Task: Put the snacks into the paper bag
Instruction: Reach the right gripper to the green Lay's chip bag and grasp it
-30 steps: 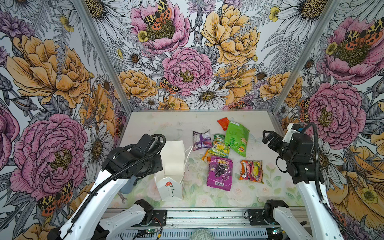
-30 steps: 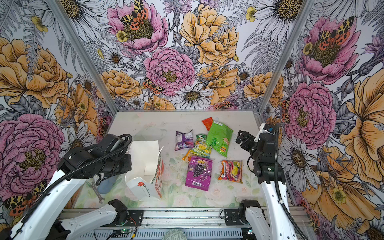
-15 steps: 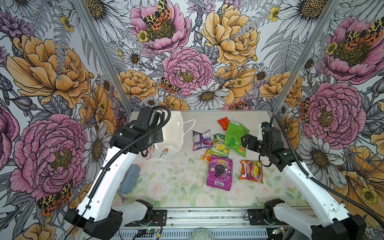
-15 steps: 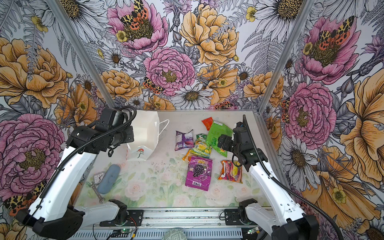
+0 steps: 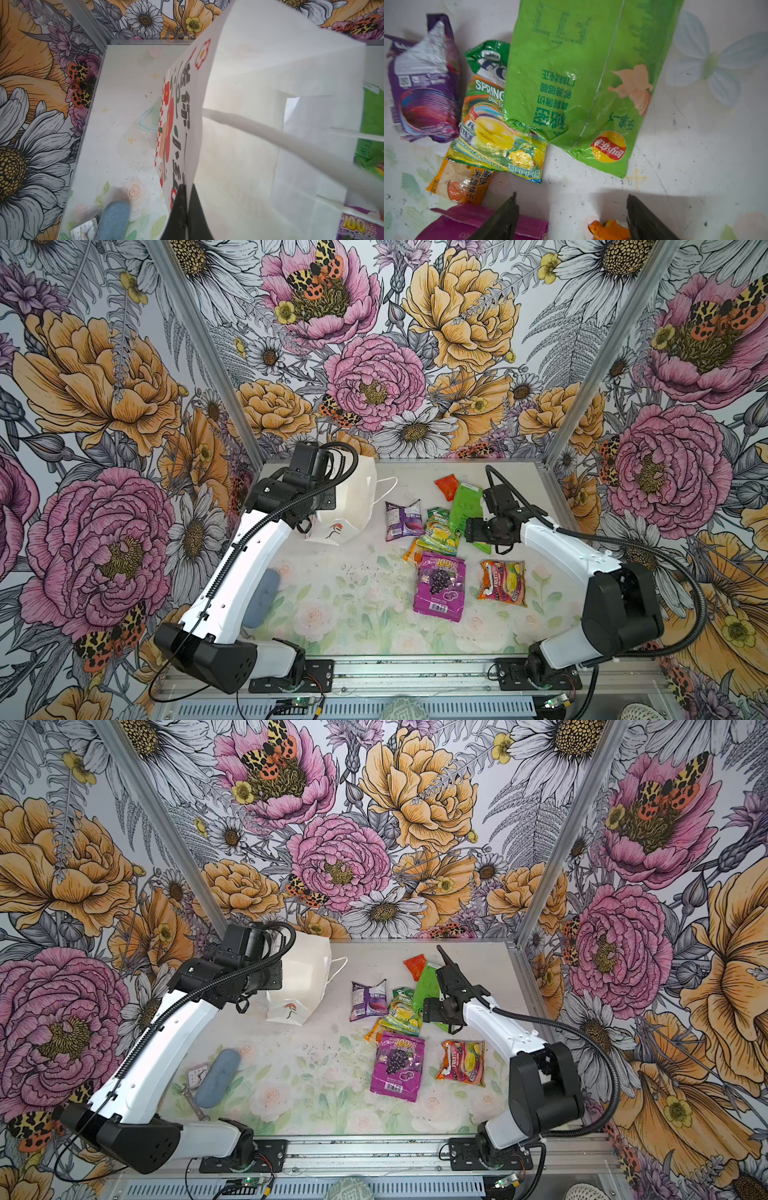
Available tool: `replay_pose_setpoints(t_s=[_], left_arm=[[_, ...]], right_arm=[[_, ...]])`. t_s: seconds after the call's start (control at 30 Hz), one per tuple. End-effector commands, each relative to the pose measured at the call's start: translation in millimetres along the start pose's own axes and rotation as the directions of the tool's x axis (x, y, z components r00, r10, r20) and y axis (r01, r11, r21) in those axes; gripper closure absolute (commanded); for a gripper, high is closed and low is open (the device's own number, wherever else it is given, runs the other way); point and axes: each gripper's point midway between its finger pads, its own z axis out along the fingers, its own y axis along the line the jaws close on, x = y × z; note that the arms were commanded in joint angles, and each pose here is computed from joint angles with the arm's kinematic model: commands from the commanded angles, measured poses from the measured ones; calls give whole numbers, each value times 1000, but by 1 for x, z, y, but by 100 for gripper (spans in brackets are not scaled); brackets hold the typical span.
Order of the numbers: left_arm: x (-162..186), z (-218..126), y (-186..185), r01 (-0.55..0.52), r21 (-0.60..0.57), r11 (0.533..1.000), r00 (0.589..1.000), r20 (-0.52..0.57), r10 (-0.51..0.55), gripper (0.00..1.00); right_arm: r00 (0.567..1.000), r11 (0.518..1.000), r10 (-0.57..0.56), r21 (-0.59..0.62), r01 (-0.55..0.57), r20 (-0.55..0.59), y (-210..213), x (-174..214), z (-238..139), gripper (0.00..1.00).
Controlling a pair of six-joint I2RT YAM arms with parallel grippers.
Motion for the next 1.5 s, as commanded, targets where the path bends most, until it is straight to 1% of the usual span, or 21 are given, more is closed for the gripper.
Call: replay_pose_setpoints(t_s=[0.0,0.1,0.2,0.23,0.3,0.37,0.47,0.57,0.67,0.73,0.8,0.93,0.97,1.07,1.13,1.27,1.33,1.47], left_arm=[[-13,-17,3,40,54,998,996,76,-45,100],[-13,-18,8,49,64,997,996,76,-54,100],[-13,-16,7,45,74,996,996,77,-51,100],[-11,-13,1,41,110,993,997,68,-49,100],[-10,-9,-2,54,144,988,996,64,-64,100],[-8,-1,1,88,179,980,994,47,-98,100],[-3,9,10,146,200,969,987,39,-157,100],[1,13,14,141,180,973,987,50,-153,100],[3,12,15,124,155,980,989,65,-135,100],[3,12,17,127,146,981,988,74,-138,100],[3,13,20,130,129,983,987,78,-141,100],[6,13,24,127,109,986,986,97,-137,100],[6,12,22,120,112,986,986,101,-131,100],[5,10,16,106,134,985,987,107,-121,100],[5,10,16,98,126,987,988,110,-112,100],[6,7,15,76,104,992,988,126,-89,100],[7,7,15,73,101,992,988,127,-85,100],[8,9,16,69,87,994,989,125,-79,100]], right_arm=[[994,989,-105,98,108,-39,0,-2,14,19],[985,952,-162,255,170,-50,-15,-6,22,18],[979,932,-191,301,202,-64,-16,-12,28,16],[977,922,-200,324,211,-68,-18,-16,30,16],[970,899,-228,365,242,-82,-17,-21,35,16],[958,872,-264,399,285,-109,-14,-25,40,17],[948,823,-282,471,317,-145,-20,-29,45,19],[939,810,-290,475,344,-187,-22,-23,51,20],[938,808,-288,476,347,-195,-23,-20,52,20],[932,795,-295,488,361,-209,-23,-18,53,22],[922,766,-317,512,388,-224,-24,-17,56,23],[899,687,-345,580,437,-268,-28,-17,61,27],[898,678,-346,589,440,-272,-28,-17,64,29],[898,674,-343,594,440,-276,-28,-15,68,35],[894,660,-354,604,448,-275,-26,-16,68,40],[883,619,-398,638,459,-249,-19,-22,59,58],[884,619,-415,646,446,-213,-14,-25,50,67],[897,643,-425,656,394,-123,-7,-34,28,83]])
